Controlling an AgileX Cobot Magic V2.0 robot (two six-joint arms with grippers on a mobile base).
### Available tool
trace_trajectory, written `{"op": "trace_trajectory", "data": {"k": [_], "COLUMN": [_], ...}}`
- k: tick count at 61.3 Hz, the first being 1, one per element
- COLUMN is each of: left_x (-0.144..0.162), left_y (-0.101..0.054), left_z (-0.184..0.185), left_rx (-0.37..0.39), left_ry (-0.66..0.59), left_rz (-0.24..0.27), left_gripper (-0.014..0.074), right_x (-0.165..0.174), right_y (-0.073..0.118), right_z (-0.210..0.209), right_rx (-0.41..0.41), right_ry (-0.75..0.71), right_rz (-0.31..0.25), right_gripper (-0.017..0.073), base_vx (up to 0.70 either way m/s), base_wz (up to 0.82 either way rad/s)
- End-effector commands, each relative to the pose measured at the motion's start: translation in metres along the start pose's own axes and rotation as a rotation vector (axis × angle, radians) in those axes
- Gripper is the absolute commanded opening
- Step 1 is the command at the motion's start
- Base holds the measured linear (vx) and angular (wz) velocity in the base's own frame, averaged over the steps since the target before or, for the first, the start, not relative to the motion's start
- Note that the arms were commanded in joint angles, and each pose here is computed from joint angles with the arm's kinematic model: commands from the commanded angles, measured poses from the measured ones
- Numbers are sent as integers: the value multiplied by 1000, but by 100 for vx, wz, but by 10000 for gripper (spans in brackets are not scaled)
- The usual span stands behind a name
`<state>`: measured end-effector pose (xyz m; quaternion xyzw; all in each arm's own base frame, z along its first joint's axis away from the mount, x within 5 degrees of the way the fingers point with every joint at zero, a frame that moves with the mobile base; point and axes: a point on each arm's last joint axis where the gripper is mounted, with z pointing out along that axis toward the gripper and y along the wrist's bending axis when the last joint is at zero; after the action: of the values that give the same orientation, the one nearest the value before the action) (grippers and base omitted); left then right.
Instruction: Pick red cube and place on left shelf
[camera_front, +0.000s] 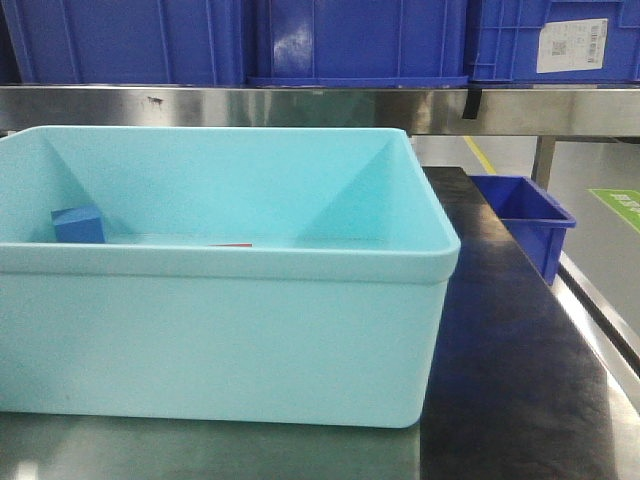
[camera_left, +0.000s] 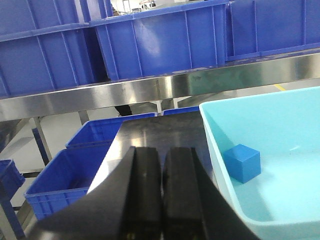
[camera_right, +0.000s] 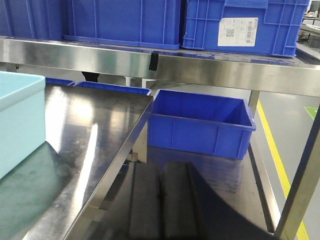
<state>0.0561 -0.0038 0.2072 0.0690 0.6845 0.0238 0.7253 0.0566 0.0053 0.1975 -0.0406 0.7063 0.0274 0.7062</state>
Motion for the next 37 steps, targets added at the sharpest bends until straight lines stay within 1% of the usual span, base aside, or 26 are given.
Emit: {"op": "trace_trajectory", "data": {"k": [1, 37], "left_x": [0, 0], "left_y": [0, 0], "left_z": [1, 1], "left_rx": [-10, -10], "left_ry": [-60, -60], "left_rz": [-4, -4], "left_gripper": [106, 106], "right_x": [-17, -17], "right_y": [0, 0], "right_z": [-3, -3], "right_rx": [1, 1], "right_ry": [-127, -127], "right_rz": [-6, -6], "right_gripper": [58, 58], "base_vx": [0, 0], "base_wz": [0, 0]}}
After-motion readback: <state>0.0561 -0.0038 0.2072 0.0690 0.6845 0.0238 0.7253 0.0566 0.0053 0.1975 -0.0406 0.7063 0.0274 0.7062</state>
